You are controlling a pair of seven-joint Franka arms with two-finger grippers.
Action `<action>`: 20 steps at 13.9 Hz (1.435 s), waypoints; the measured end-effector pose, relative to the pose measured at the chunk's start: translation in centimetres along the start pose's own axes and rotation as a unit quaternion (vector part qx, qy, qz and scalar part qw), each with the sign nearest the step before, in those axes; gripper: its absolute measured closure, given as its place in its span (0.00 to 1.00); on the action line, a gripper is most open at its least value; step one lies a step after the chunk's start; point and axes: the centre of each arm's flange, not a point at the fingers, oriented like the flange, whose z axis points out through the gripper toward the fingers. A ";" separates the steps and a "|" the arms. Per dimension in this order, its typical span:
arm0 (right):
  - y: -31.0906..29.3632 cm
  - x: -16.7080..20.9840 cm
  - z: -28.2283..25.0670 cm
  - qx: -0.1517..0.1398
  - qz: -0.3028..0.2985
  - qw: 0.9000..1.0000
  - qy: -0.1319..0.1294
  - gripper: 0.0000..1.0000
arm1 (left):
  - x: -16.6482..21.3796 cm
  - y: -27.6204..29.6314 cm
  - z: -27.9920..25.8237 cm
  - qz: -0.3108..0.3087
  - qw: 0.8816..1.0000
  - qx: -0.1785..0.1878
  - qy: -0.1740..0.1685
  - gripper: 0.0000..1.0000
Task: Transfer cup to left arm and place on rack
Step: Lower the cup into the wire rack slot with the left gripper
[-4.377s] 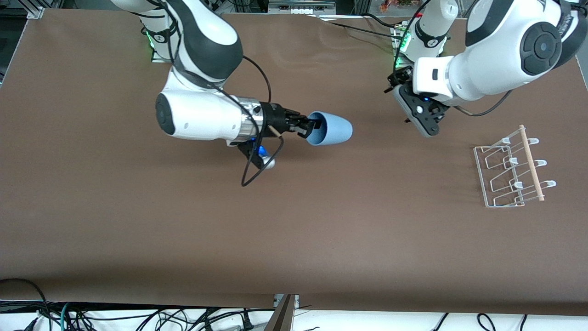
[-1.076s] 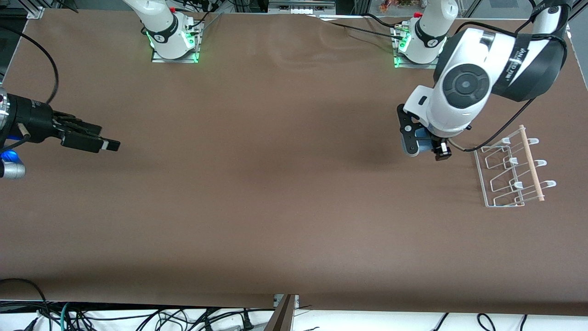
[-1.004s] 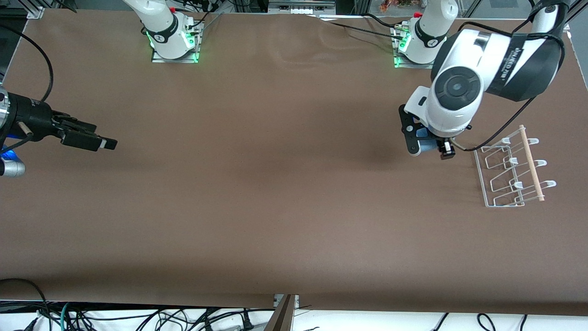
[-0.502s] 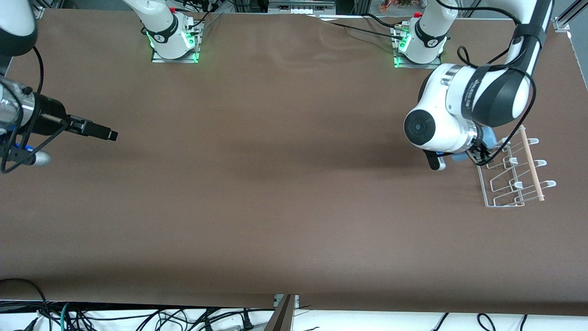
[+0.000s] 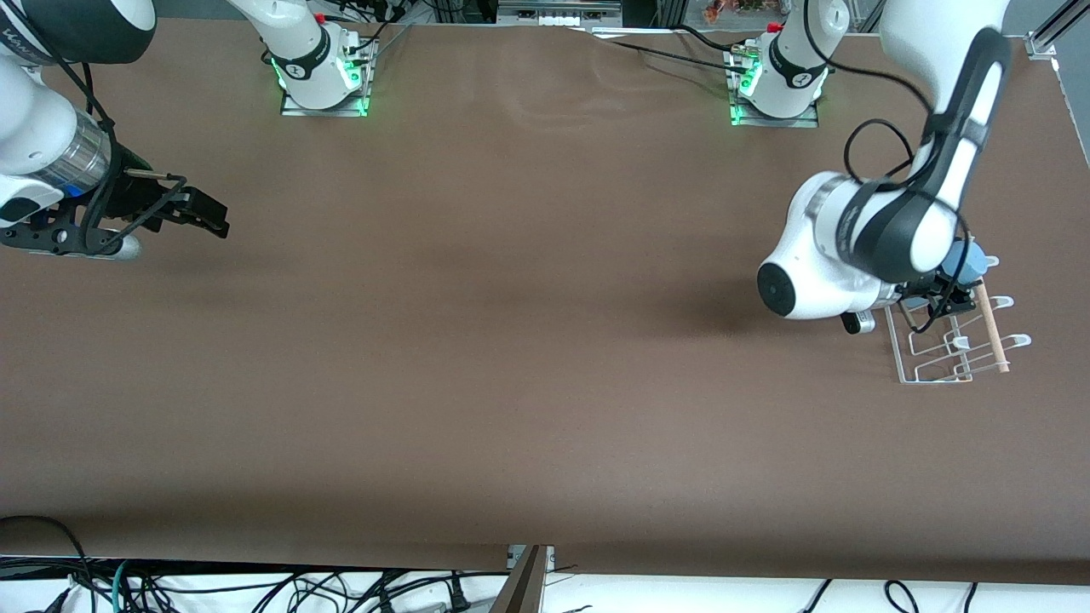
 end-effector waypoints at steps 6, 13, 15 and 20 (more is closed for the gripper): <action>1.5 0.0 0.3 -0.009 -0.024 1.000 -0.008 0.01 | 1.3 -2.0 6.6 -0.014 0.999 0.010 -0.038 0.29; 1.9 0.1 0.6 -0.010 -0.027 0.999 -0.015 0.01 | 4.7 1.1 8.7 -0.054 0.995 0.045 -0.065 0.29; 1.9 0.0 0.5 -0.010 -0.027 0.999 -0.016 0.01 | 5.2 1.1 10.2 -0.059 0.995 0.054 -0.066 0.29; 1.3 -0.3 0.1 -0.011 -0.032 0.999 -0.027 0.00 | 6.7 1.8 11.8 -0.074 0.994 0.060 -0.053 0.29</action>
